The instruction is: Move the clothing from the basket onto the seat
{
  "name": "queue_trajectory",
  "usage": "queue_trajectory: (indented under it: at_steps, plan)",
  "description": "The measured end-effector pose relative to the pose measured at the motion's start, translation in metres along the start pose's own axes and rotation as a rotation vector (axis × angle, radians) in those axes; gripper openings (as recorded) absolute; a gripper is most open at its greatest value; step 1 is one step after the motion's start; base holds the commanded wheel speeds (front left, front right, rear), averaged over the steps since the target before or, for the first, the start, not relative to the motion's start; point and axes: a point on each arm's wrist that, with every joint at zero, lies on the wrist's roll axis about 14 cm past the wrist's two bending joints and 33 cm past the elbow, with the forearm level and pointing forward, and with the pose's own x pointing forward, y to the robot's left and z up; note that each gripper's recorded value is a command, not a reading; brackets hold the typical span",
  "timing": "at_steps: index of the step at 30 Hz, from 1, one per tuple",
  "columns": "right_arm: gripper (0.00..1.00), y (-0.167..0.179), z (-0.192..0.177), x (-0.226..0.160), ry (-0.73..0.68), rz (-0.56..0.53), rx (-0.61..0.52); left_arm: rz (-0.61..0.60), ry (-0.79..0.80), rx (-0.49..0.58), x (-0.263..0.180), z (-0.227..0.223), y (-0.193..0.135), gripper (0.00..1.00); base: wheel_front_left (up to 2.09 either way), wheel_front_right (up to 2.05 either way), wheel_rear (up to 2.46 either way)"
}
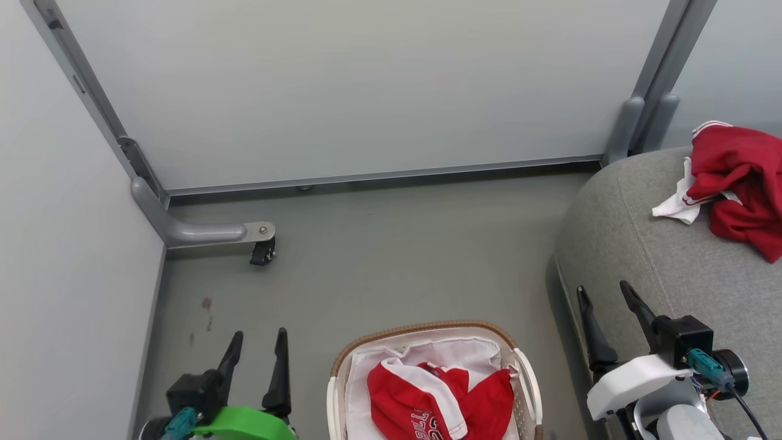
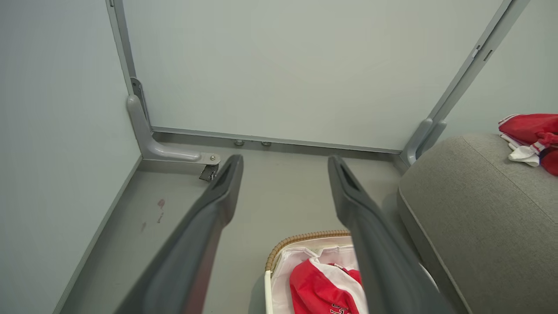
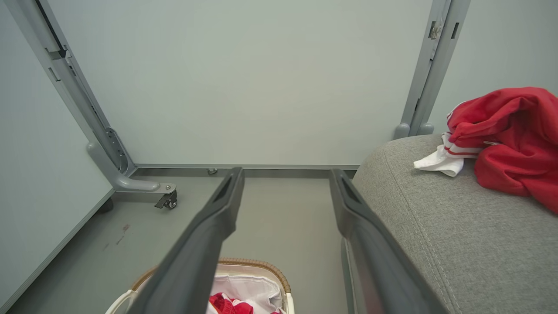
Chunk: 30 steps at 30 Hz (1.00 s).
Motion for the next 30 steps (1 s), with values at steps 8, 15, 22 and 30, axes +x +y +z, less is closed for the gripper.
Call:
queue_trajectory:
  at_steps: [8,15,22,30]
  plan:
    - [1.0,-0.017,-0.001,0.013,-0.003,-0.042,-0.012,-0.149,0.046,0.057,0.033,-0.009,-0.038,1.0,0.0,0.0,0.0]
    - [1.0,-0.04,-0.001,0.04,-0.014,-0.093,-0.038,-0.319,0.156,0.14,0.068,-0.041,-0.078,1.0,0.0,0.0,0.0]
    - [1.0,-0.057,-0.014,0.071,-0.008,-0.119,-0.057,-0.436,0.334,0.223,0.097,-0.1,-0.091,1.0,0.0,0.0,0.0]
    - [1.0,-0.071,-0.046,0.091,0.043,-0.132,-0.061,-0.505,0.604,0.279,0.099,-0.186,-0.08,1.0,0.0,0.0,0.0]
